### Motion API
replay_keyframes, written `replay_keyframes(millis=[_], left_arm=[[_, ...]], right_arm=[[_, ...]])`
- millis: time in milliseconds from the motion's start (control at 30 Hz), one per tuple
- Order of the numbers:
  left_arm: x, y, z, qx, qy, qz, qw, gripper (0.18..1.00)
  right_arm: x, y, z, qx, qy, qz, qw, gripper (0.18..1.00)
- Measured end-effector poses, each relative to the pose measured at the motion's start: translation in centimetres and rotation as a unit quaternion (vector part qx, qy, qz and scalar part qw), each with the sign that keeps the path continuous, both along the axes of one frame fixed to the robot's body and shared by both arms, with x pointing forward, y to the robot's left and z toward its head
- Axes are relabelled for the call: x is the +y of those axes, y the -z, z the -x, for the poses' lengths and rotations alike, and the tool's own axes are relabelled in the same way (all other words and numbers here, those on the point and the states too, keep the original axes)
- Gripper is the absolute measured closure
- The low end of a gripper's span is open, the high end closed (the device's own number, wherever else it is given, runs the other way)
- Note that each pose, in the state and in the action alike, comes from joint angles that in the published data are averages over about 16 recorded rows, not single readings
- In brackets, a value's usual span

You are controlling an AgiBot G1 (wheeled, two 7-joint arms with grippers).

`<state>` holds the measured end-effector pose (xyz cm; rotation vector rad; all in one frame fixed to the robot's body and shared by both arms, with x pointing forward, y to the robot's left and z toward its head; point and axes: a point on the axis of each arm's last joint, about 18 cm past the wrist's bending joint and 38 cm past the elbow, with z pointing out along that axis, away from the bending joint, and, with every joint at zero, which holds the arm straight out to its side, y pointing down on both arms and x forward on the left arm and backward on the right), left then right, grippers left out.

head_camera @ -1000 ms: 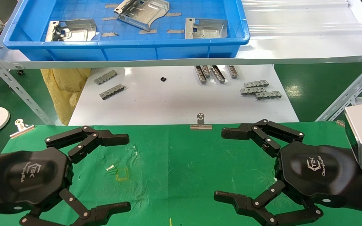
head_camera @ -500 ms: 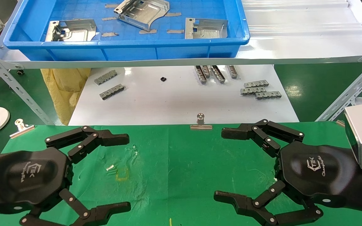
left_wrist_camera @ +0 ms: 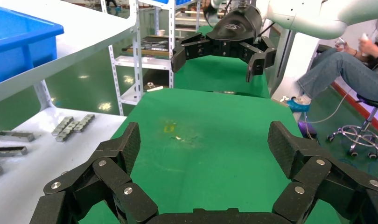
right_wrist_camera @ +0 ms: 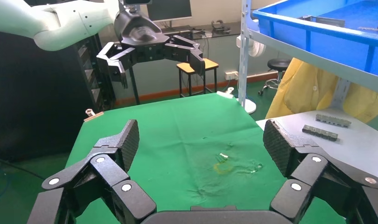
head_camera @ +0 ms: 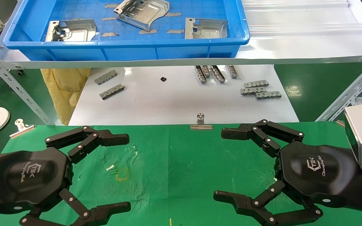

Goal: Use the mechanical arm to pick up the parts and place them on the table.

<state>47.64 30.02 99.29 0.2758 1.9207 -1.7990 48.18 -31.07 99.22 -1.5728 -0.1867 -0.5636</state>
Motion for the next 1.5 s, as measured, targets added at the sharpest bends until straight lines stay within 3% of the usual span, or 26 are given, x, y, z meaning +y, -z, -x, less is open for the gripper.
replay_keyframes(millis=[367,567,1067,1267,1500], left_arm=[[0.0,0.0,0.0,0.0,0.0,0.0,1.0,0.183],[0.0,0.0,0.0,0.0,0.0,0.0,1.0,0.183],[-0.2,-0.8,-0.3,-0.011,-0.004,0.001,0.9999,0.183],[-0.7,-4.1,-2.6,-0.039,-0.029,0.01,0.9988,0.183],[-1.8,-11.4,-8.6,-0.076,-0.101,0.04,0.9912,0.183]], right_arm=[[0.0,0.0,0.0,0.0,0.0,0.0,1.0,0.271],[0.0,0.0,0.0,0.0,0.0,0.0,1.0,0.37],[0.0,0.0,0.0,0.0,0.0,0.0,1.0,0.721],[0.0,0.0,0.0,0.0,0.0,0.0,1.0,0.838],[0.0,0.0,0.0,0.0,0.0,0.0,1.0,0.931]])
